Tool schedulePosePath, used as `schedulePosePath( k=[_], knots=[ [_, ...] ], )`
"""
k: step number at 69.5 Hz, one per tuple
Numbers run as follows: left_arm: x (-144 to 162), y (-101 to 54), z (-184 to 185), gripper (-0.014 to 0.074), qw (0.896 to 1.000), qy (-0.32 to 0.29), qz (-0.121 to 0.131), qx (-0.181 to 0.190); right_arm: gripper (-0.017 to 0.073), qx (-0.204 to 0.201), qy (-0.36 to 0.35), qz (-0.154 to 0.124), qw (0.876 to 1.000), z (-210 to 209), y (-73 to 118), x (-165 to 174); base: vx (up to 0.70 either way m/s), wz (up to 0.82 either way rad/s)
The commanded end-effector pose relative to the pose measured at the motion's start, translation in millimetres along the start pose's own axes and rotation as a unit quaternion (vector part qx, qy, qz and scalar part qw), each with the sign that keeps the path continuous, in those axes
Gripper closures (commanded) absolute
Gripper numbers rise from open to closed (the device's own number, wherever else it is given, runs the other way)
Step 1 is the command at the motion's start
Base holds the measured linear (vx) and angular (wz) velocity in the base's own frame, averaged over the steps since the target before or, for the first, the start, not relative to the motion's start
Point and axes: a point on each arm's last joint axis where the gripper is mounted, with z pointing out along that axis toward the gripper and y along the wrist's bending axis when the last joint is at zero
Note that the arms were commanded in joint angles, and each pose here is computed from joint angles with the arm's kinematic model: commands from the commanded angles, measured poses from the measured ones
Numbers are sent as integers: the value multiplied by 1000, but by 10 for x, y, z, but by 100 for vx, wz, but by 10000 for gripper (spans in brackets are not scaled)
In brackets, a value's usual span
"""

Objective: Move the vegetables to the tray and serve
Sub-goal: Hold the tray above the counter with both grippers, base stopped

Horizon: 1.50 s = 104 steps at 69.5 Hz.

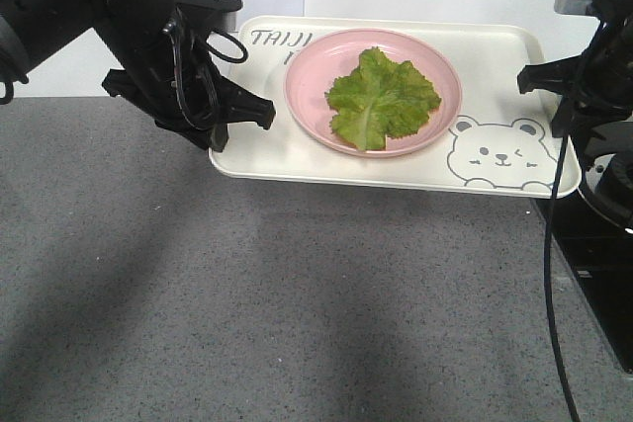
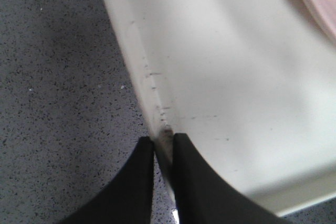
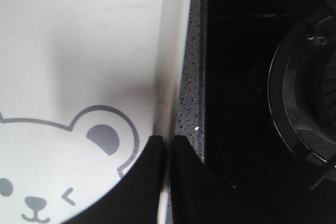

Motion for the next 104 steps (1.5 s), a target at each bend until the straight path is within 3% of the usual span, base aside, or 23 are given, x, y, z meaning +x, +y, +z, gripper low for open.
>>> schedulePosePath(
  k=[1, 104],
  knots=[
    [-32, -156, -406, 599, 996, -75, 12, 53, 565, -47, -34, -13, 998, -322, 178, 21, 2, 0],
    [-32, -156, -406, 599, 996, -75, 12, 53, 565, -47, -34, -13, 998, -322, 178, 21, 0, 0]
  ],
)
